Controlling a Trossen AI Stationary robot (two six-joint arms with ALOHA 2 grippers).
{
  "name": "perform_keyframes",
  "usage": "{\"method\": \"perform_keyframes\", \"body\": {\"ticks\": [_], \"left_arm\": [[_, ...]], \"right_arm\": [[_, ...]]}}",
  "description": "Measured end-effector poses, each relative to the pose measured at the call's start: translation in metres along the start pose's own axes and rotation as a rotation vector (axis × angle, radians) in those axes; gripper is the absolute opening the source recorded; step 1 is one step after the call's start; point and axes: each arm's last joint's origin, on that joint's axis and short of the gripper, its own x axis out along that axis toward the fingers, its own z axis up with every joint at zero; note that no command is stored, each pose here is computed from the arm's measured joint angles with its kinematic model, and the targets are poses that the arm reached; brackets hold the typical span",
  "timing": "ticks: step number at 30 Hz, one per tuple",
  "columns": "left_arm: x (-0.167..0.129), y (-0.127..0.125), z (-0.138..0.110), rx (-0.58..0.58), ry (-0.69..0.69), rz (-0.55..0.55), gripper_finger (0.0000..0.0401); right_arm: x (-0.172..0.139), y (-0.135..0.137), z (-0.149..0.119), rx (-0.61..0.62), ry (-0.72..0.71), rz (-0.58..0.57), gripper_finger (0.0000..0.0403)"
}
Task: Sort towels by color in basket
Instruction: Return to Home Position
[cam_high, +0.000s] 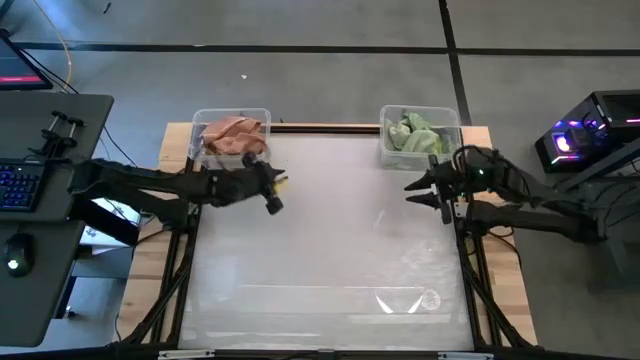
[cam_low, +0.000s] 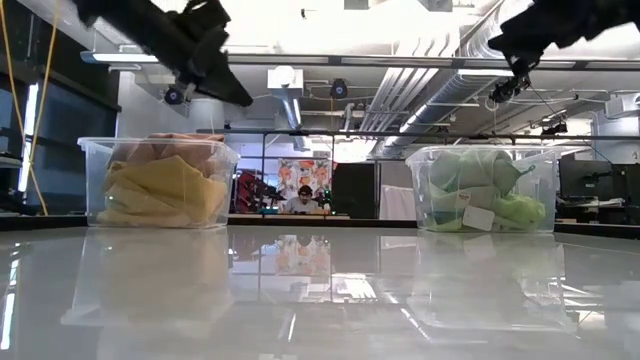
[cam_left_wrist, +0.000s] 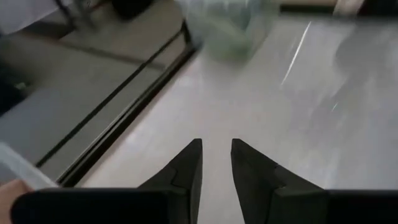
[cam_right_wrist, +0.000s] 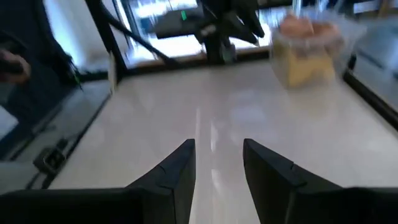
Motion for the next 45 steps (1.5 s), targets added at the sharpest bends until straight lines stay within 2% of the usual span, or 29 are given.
{"method": "perform_keyframes", "body": {"ticks": [4,7,10,12,15,22,24,28,34,37,41,45], "left_arm": [[-0.009,0.020,-0.015,-0.151,-0.174,-0.122,0.0068],[-0.019,0.023,-0.021,-0.198,-0.318,-0.220,0.0068],[-0.026,0.024,-0.027,-0.175,-0.429,-0.236,0.0068],[-0.029,0.026,-0.031,-0.156,-0.476,-0.228,0.0068],[-0.032,0.031,-0.032,-0.196,-0.537,-0.203,0.0068],[-0.032,0.044,-0.048,-0.288,-0.575,-0.200,0.0068],[-0.031,0.046,-0.056,-0.323,-0.606,-0.212,0.0068],[-0.032,0.047,-0.075,-0.392,-0.663,-0.278,0.0068],[-0.035,0.049,-0.092,-0.462,-0.704,-0.299,0.0068],[-0.035,0.048,-0.100,-0.448,-0.693,-0.335,0.0068],[-0.033,0.045,-0.106,-0.422,-0.618,-0.378,0.0068],[-0.034,0.045,-0.108,-0.374,-0.611,-0.393,0.0068]], "right_arm": [[0.003,0.003,-0.023,0.003,-0.182,0.058,0.0128],[0.007,0.003,-0.037,0.042,-0.330,0.078,0.0128],[0.010,0.002,-0.050,0.052,-0.404,0.053,0.0126],[0.011,0.001,-0.056,0.079,-0.410,0.010,0.0118],[0.012,0.001,-0.062,0.106,-0.388,-0.047,0.0096],[0.016,0.004,-0.069,0.071,-0.310,-0.034,0.0020],[0.015,0.005,-0.067,0.068,-0.330,-0.024,0.0005],[0.012,0.013,-0.065,0.054,-0.355,0.044,0.0010],[0.008,0.022,-0.070,0.023,-0.337,0.071,0.0002],[0.010,0.026,-0.078,0.010,-0.308,0.117,0.0002],[0.014,0.025,-0.093,0.013,-0.330,0.081,0.0001],[0.014,0.025,-0.104,0.019,-0.350,0.095,0.0002]]}}
